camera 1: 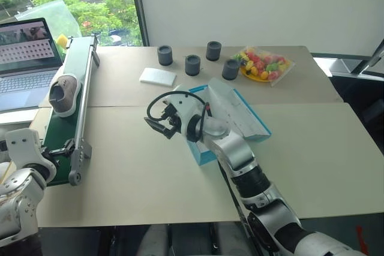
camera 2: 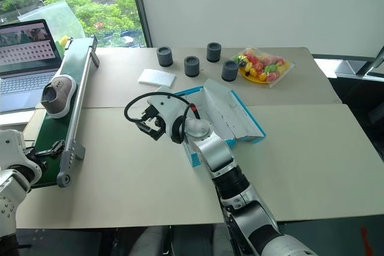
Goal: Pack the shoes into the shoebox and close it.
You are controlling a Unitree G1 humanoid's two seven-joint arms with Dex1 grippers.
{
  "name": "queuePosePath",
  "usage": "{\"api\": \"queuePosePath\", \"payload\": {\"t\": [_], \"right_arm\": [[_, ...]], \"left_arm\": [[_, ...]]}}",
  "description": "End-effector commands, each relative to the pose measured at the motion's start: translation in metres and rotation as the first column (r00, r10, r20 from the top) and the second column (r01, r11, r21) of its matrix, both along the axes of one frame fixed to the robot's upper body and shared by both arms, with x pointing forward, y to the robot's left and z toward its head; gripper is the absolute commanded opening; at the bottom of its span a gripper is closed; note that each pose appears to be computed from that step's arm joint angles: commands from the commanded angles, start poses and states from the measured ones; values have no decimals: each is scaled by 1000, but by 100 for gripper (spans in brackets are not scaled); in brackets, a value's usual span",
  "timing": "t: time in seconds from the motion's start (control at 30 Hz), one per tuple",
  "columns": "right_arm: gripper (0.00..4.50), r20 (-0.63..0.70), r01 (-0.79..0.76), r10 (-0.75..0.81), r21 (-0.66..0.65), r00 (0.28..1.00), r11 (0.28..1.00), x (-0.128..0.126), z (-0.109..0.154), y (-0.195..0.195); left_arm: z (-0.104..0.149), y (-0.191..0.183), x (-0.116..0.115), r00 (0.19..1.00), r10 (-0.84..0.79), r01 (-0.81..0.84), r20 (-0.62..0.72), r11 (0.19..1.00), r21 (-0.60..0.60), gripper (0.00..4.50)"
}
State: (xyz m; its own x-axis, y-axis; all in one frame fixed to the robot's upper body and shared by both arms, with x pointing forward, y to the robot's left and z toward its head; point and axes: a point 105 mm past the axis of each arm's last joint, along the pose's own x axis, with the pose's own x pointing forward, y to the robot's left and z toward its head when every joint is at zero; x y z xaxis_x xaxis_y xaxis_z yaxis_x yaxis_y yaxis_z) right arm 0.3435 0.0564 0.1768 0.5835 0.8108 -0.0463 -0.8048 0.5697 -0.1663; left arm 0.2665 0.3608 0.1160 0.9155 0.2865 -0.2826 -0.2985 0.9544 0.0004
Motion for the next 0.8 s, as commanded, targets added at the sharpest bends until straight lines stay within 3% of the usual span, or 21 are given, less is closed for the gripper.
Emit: {"api": "queuePosePath", "payload": {"t": [0.03,0.4,0.8], "right_arm": [[447,66,-4,1,49,998,999,-3,20,1],[447,63,-4,1,53,998,999,-2,21,2],[447,57,2,-6,75,998,997,0,24,2]], "left_arm": [[14,2,2,999,-4,3,37,999,38,450],[12,4,1,999,20,-21,31,999,26,450],[-8,14,-9,992,88,-89,-86,996,-13,450]]}}
